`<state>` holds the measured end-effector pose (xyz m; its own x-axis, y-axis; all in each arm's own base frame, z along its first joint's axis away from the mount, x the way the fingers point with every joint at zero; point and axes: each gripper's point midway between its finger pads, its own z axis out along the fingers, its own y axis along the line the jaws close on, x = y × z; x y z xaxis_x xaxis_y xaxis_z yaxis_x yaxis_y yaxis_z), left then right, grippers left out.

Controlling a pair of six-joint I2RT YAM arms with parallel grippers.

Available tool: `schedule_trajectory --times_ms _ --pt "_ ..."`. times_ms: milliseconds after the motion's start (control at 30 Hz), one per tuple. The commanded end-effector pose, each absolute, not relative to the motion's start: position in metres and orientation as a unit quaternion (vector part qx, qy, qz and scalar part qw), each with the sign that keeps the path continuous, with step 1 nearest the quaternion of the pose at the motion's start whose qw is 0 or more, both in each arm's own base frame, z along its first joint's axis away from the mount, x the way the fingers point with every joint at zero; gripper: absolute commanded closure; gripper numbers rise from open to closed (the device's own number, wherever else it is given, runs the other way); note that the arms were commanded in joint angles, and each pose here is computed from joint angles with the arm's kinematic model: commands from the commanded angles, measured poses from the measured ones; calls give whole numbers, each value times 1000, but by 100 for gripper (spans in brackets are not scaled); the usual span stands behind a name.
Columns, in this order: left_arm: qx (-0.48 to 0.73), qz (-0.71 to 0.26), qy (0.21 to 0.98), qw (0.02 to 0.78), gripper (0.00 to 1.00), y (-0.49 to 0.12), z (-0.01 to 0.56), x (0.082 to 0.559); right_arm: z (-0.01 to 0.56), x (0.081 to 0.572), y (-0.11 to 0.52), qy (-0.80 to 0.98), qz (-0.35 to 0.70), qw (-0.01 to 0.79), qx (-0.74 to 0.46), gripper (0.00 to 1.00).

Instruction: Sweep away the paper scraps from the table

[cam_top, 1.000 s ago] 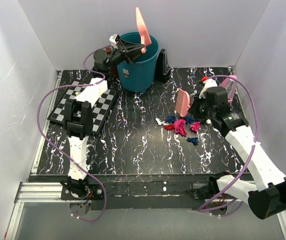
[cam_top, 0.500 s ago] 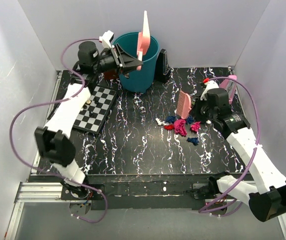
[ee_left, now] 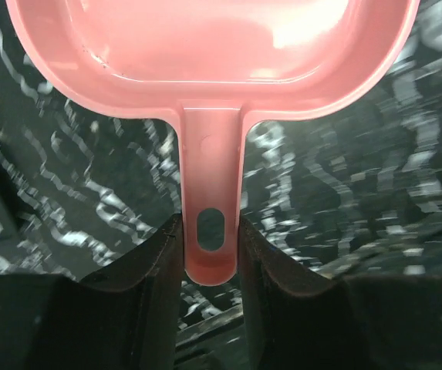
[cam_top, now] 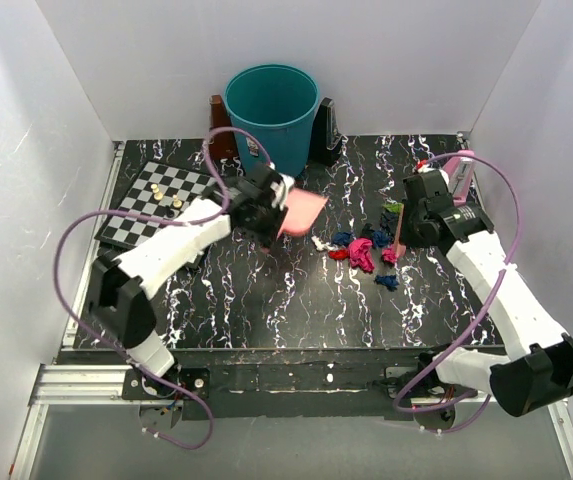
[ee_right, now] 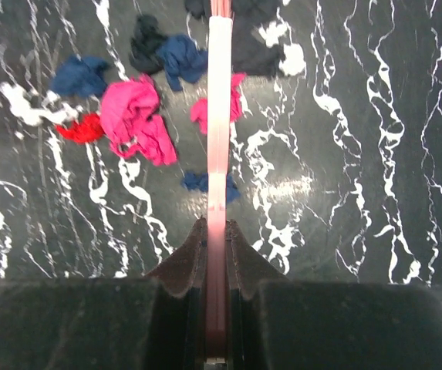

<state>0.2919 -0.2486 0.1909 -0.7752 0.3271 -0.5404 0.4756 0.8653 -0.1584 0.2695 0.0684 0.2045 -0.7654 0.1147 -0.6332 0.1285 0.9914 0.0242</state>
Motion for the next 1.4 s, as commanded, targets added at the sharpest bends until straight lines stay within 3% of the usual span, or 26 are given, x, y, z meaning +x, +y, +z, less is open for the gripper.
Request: schedule_trajectory --times_ms 0,167,500,667,767,967,1200,1367 --pt "283 66 925 245 82 -198 162 290 199 257 77 957 1 290 15 99" --pt "316 126 915 217 84 -195 134 283 184 256 87 968 5 250 -16 99" --pt "375 149 906 127 82 -203 93 251 168 287 120 976 -29 204 -76 99" --pt "381 123 909 119 82 -208 92 243 172 290 175 969 78 192 -133 99" --pt "386 93 910 119 81 -215 94 237 195 293 183 958 110 227 -134 99" --pt "389 74 914 88 80 -221 87 228 232 309 161 944 56 298 -132 99" --pt "366 105 922 72 81 -209 96 224 216 341 136 937 -54 309 -152 99" --pt "368 72 925 65 81 -213 98 213 203 363 137 924 -93 318 -192 99"
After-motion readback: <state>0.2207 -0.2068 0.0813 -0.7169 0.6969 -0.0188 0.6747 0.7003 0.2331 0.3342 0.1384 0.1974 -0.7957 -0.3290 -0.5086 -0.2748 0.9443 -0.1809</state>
